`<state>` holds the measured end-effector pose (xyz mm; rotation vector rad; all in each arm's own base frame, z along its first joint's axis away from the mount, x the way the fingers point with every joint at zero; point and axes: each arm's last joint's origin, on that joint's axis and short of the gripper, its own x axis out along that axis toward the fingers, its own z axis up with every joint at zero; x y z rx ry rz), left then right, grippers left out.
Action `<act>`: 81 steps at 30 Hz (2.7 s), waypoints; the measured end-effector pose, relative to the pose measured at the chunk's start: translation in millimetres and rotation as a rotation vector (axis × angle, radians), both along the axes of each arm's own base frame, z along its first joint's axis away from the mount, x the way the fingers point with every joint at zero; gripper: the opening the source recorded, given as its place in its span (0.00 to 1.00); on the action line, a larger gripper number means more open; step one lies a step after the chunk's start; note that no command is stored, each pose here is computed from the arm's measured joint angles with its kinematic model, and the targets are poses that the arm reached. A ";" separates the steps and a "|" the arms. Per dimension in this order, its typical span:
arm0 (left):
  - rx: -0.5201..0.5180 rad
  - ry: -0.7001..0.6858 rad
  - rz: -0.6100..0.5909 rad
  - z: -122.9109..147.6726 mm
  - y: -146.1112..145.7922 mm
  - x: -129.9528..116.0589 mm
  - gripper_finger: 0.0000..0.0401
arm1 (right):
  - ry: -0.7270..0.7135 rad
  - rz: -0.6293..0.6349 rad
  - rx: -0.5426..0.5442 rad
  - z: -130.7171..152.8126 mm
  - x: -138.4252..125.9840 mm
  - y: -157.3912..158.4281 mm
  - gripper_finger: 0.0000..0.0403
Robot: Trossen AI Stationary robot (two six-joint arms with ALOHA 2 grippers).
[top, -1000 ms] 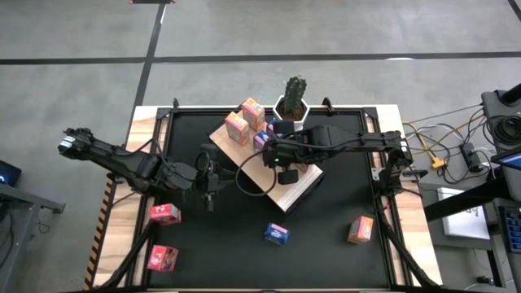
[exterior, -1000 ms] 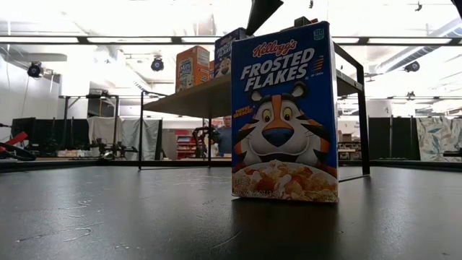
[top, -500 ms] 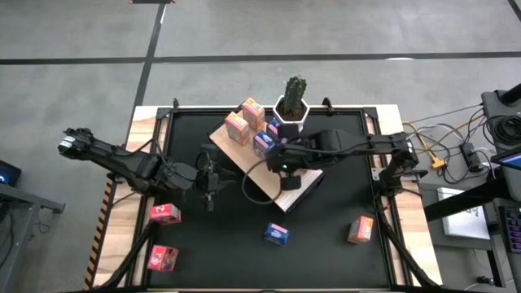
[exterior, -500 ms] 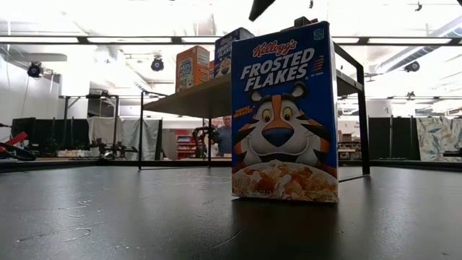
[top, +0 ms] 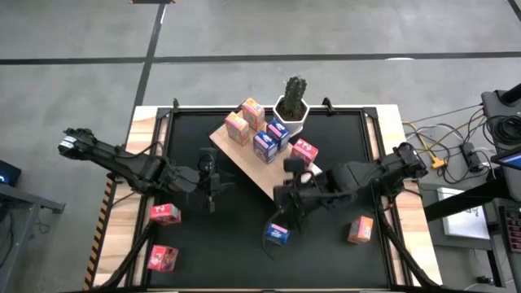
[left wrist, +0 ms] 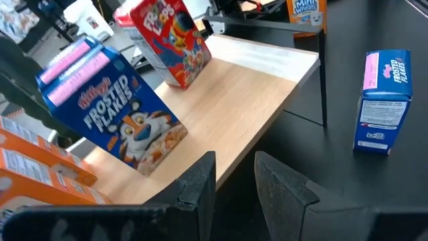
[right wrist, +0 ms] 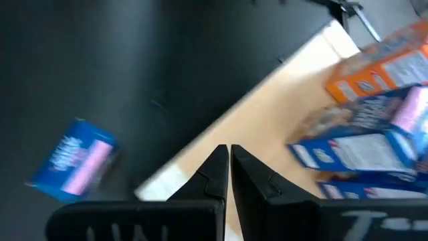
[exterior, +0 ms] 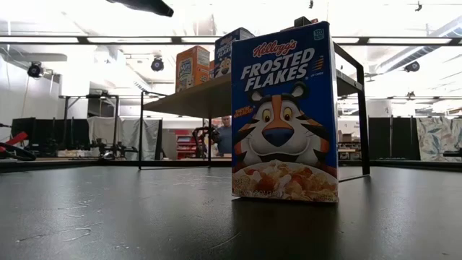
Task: Stack cereal on shelf
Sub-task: Put the blue cereal box on the shelf aligned with the other blue cereal boxes
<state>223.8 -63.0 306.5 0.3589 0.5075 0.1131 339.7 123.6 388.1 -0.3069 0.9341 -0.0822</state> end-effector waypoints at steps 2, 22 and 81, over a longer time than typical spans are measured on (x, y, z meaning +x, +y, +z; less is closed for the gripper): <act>-0.013 0.004 0.008 -2.7 0.1 -0.2 0.22 | -0.010 0.001 0.026 -5.5 -1.9 12.4 0.02; -0.037 -0.017 0.014 -3.0 -1.3 3.3 0.22 | -0.006 -0.163 0.263 -103.5 -38.9 105.1 0.02; -0.123 -0.066 -0.059 -5.7 -23.6 10.3 0.22 | -0.411 -0.259 0.285 -209.2 -49.1 104.5 0.39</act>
